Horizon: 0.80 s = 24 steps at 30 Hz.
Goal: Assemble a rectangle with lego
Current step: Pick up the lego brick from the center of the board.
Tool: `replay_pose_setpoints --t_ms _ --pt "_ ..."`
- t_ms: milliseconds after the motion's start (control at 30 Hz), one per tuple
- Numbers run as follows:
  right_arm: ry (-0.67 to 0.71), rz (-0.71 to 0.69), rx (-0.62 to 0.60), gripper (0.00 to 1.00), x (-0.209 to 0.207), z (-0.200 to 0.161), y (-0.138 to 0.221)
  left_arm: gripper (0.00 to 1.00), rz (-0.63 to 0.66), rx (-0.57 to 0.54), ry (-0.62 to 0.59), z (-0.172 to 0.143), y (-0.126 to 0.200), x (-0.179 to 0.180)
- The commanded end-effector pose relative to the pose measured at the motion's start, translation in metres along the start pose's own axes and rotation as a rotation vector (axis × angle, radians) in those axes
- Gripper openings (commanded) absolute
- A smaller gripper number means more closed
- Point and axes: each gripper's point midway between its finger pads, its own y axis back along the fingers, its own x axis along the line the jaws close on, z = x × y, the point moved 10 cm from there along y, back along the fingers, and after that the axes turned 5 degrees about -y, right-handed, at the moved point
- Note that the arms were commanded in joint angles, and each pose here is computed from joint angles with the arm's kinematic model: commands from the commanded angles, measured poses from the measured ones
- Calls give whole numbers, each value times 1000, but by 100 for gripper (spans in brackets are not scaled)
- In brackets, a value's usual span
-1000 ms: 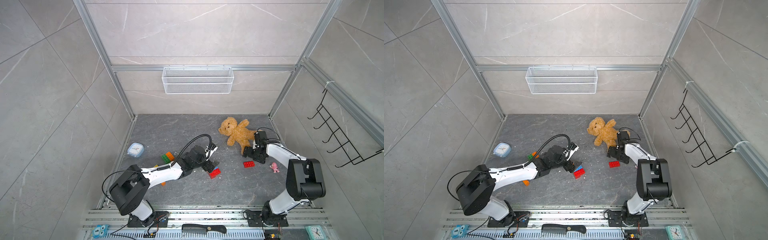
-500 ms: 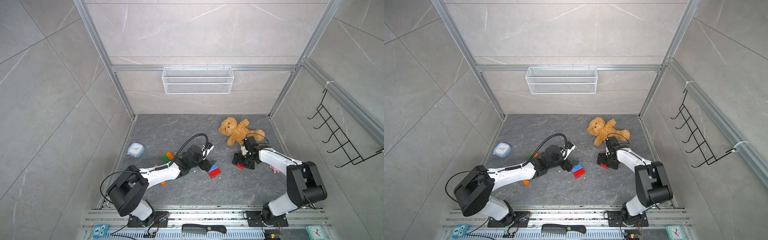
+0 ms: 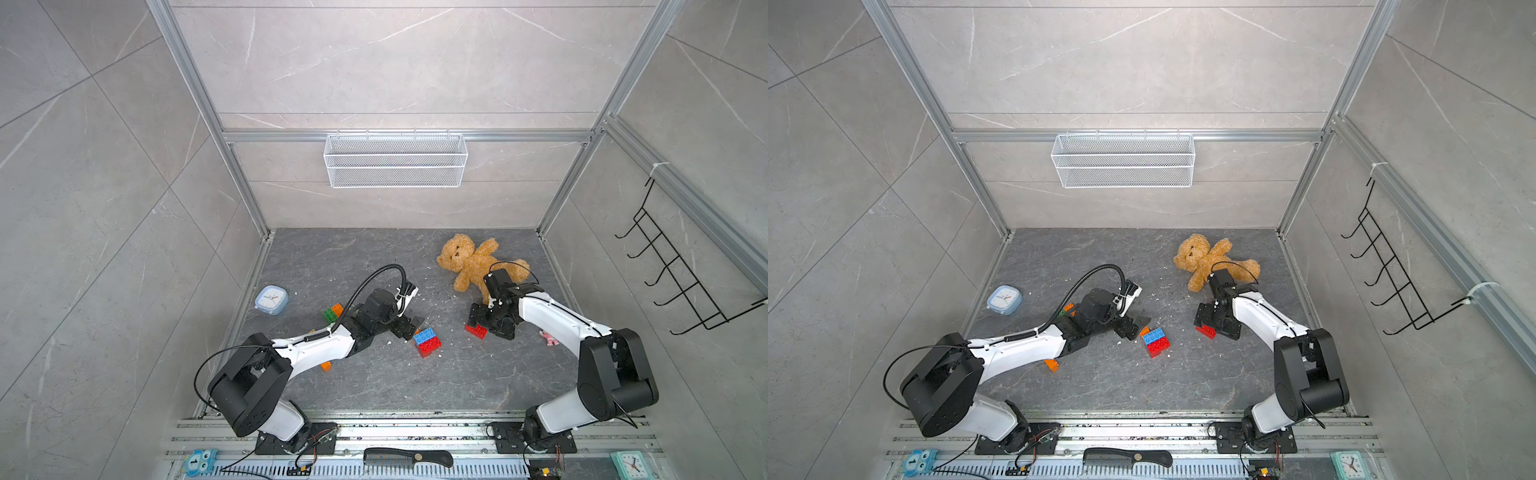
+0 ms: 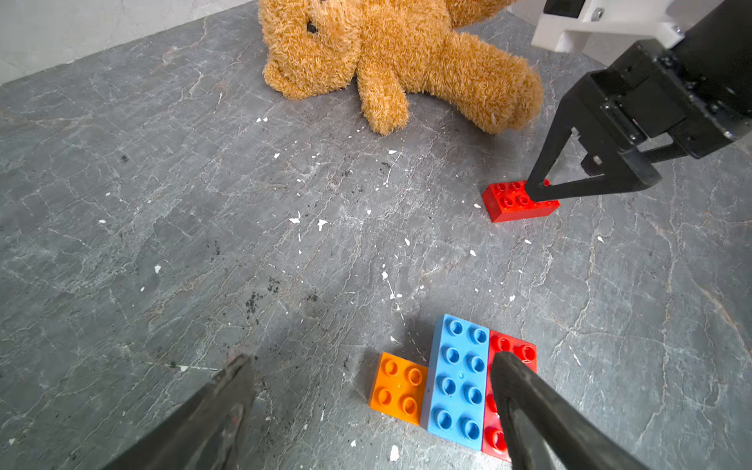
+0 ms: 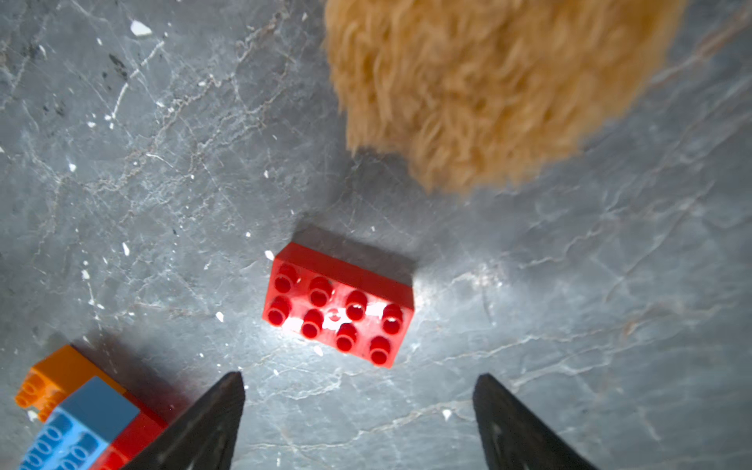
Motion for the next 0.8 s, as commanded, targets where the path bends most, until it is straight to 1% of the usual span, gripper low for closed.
replay_pose_setpoints --t_ms 0,100,300,533,767 --pt "-114 -4 -34 88 5 1 -7 93 36 -28 8 7 5 5" --pt "-102 -16 -11 85 10 3 -18 93 43 -23 -5 5 6 5" --pt "-91 -54 -7 79 9 4 -25 93 47 -9 -15 0 6 5" --pt "-70 -65 3 76 10 6 -30 93 37 -9 -9 -2 2 5" --pt "-34 -80 8 76 13 10 -31 93 35 -7 -14 -3 2 5"
